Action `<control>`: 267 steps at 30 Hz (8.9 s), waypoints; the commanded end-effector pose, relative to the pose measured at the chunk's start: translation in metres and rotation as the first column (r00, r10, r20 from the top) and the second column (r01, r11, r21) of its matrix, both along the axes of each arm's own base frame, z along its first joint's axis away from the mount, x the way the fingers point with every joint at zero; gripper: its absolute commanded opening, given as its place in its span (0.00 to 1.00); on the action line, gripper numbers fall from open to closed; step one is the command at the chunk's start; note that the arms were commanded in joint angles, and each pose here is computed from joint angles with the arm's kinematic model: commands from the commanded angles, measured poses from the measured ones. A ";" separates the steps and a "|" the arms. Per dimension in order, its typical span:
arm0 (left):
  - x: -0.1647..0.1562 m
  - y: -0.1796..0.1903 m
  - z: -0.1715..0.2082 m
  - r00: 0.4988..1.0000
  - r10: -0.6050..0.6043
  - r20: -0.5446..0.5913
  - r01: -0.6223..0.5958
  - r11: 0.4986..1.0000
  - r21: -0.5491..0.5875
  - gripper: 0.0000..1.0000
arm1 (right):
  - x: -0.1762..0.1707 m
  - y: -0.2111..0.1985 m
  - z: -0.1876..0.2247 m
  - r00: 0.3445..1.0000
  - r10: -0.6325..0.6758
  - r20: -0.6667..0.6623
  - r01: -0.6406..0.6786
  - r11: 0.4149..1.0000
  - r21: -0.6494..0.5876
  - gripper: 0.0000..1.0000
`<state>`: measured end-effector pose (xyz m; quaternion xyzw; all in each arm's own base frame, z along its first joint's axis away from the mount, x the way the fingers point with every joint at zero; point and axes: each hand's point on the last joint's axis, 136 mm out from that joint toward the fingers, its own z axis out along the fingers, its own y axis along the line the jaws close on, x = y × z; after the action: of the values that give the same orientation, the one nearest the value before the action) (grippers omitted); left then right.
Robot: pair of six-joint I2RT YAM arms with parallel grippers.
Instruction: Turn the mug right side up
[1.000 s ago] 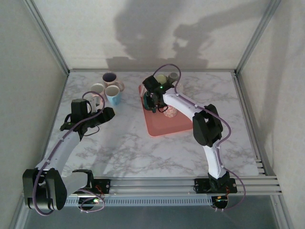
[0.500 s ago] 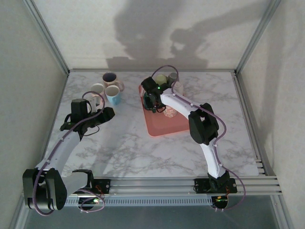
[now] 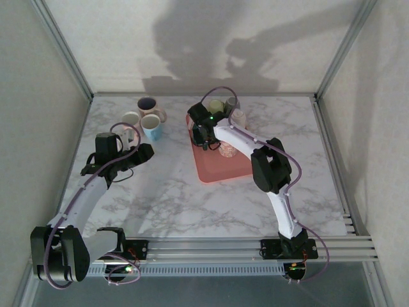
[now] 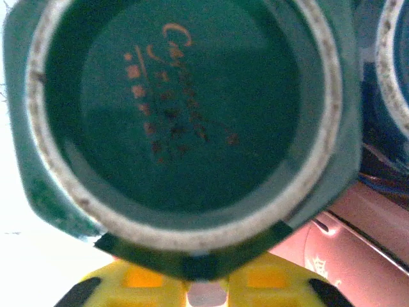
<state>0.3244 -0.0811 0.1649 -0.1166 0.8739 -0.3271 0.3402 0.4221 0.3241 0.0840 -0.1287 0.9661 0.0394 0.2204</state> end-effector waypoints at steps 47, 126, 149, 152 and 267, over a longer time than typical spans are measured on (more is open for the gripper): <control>-0.054 -0.095 0.105 0.956 -0.058 0.286 0.250 0.668 -0.701 0.70 | -0.100 0.020 0.235 0.970 0.100 0.220 -0.236 0.590 0.772 0.00; -0.045 -0.135 0.197 0.804 -0.038 0.593 0.508 0.561 -0.654 0.00 | -0.141 0.003 0.245 0.981 0.114 0.157 -0.192 0.440 0.877 0.56; -0.015 -0.123 0.162 0.865 -0.139 0.482 0.256 0.949 -0.185 0.00 | -0.136 -0.077 0.195 0.980 0.008 0.198 -0.117 0.831 0.544 0.58; -0.007 -0.112 0.149 0.903 -0.106 0.417 0.174 0.976 -0.128 0.00 | -0.135 -0.074 0.194 0.981 0.014 0.192 -0.119 0.830 0.545 0.58; 0.039 0.000 0.026 0.997 0.071 -0.004 -0.069 0.979 0.191 0.99 | -0.095 -0.127 0.151 0.988 -0.045 0.149 -0.001 0.956 0.294 0.61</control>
<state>0.3691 -0.0508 0.1831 -0.1601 0.9028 -0.1745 0.3590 0.3257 0.2083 0.2270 -0.1085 0.9292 0.1817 0.3030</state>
